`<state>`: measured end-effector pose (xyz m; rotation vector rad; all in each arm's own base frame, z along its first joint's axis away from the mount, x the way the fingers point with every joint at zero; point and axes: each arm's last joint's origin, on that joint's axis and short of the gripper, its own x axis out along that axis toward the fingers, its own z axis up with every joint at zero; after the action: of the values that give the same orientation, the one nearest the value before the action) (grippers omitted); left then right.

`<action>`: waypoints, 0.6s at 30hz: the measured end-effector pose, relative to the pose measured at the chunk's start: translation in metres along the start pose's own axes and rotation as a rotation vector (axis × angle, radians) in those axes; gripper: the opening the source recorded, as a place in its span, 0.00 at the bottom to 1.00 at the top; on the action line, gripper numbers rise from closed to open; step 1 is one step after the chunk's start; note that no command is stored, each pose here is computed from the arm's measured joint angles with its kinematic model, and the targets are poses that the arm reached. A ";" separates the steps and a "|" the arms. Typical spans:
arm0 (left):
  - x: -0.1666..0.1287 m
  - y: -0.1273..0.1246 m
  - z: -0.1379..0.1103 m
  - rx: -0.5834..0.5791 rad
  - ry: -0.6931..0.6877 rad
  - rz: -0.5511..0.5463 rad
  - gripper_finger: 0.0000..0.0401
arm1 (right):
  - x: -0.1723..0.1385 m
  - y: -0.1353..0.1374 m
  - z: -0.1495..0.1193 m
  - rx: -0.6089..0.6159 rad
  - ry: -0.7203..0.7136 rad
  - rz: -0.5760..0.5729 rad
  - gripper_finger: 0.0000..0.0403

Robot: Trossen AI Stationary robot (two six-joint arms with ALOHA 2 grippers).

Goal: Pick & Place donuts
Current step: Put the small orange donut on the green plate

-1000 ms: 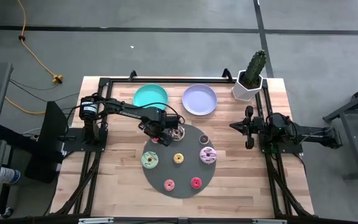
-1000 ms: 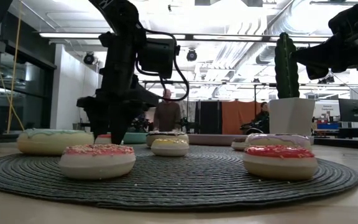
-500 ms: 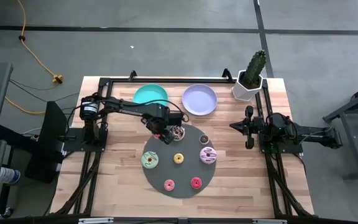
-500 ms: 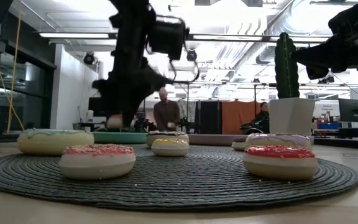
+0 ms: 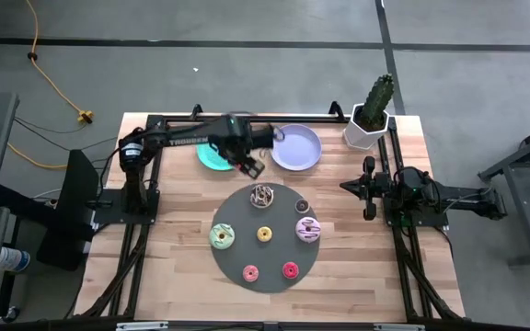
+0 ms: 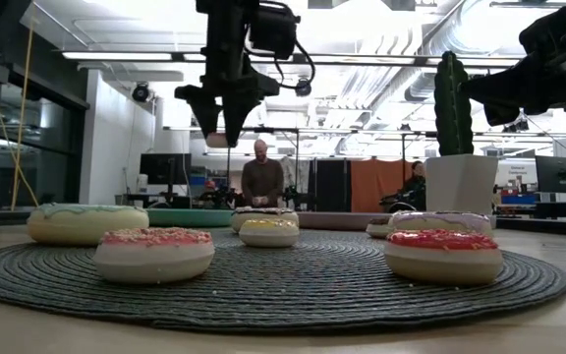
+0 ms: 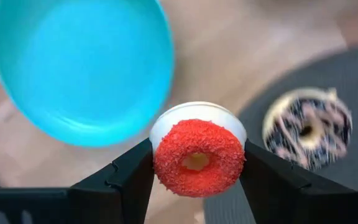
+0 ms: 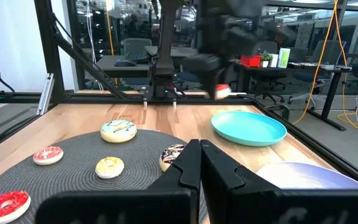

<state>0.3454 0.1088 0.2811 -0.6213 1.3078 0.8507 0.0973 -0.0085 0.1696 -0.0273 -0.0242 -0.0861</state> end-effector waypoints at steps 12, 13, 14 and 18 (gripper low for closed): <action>0.013 0.105 0.060 -0.295 -0.006 0.030 0.52 | 0.000 0.000 0.000 0.000 0.000 0.001 0.00; 0.014 0.114 0.063 -0.322 -0.004 0.020 0.52 | 0.000 0.000 0.000 0.000 0.000 0.001 0.00; 0.015 0.123 0.066 -0.347 -0.002 0.018 0.52 | 0.000 0.000 0.000 0.000 0.000 0.000 0.00; 0.018 0.154 0.075 -0.440 -0.015 0.001 0.52 | 0.000 0.000 0.000 0.000 0.000 0.000 0.00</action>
<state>0.2621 0.2598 0.2870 -0.9551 1.1115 1.1541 0.0973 -0.0085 0.1696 -0.0273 -0.0242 -0.0857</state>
